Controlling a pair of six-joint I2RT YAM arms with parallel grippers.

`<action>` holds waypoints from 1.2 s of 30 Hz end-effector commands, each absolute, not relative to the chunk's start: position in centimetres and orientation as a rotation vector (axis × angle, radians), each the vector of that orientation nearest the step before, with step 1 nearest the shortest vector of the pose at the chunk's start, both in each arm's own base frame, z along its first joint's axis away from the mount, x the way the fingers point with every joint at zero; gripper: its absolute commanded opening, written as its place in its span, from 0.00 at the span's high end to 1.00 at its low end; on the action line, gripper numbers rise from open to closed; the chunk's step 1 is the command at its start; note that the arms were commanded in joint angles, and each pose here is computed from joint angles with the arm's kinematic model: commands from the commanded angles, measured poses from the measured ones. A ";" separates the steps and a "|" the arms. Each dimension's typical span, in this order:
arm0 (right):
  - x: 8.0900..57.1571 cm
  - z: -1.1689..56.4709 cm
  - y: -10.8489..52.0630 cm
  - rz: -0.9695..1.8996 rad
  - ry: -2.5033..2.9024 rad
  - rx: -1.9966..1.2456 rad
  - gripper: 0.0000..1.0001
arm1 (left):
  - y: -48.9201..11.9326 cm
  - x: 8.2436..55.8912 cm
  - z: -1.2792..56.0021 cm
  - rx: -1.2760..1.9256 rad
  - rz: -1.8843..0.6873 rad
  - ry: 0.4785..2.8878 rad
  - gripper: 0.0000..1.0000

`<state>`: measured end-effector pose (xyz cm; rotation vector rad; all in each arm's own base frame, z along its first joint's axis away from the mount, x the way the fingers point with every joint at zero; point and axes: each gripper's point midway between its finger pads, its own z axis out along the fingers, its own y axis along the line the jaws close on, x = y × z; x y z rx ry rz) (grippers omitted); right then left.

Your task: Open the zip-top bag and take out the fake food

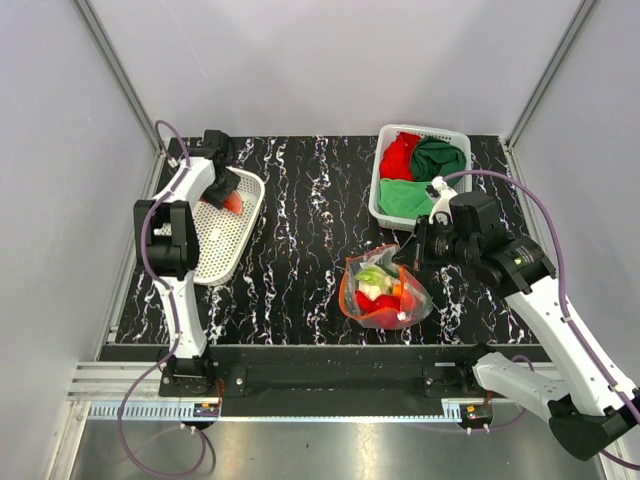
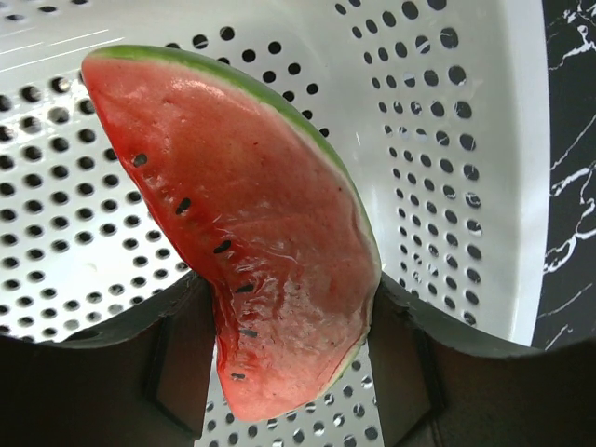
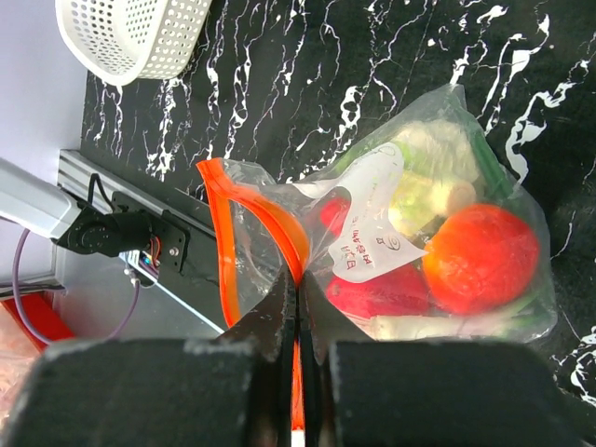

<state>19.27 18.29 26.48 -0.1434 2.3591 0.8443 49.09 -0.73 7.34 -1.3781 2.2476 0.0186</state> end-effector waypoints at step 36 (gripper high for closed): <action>22.4 28.2 21.6 1.006 2.245 -0.103 1.00 | -29.2 23.9 28.5 0.162 -0.968 2.265 0.54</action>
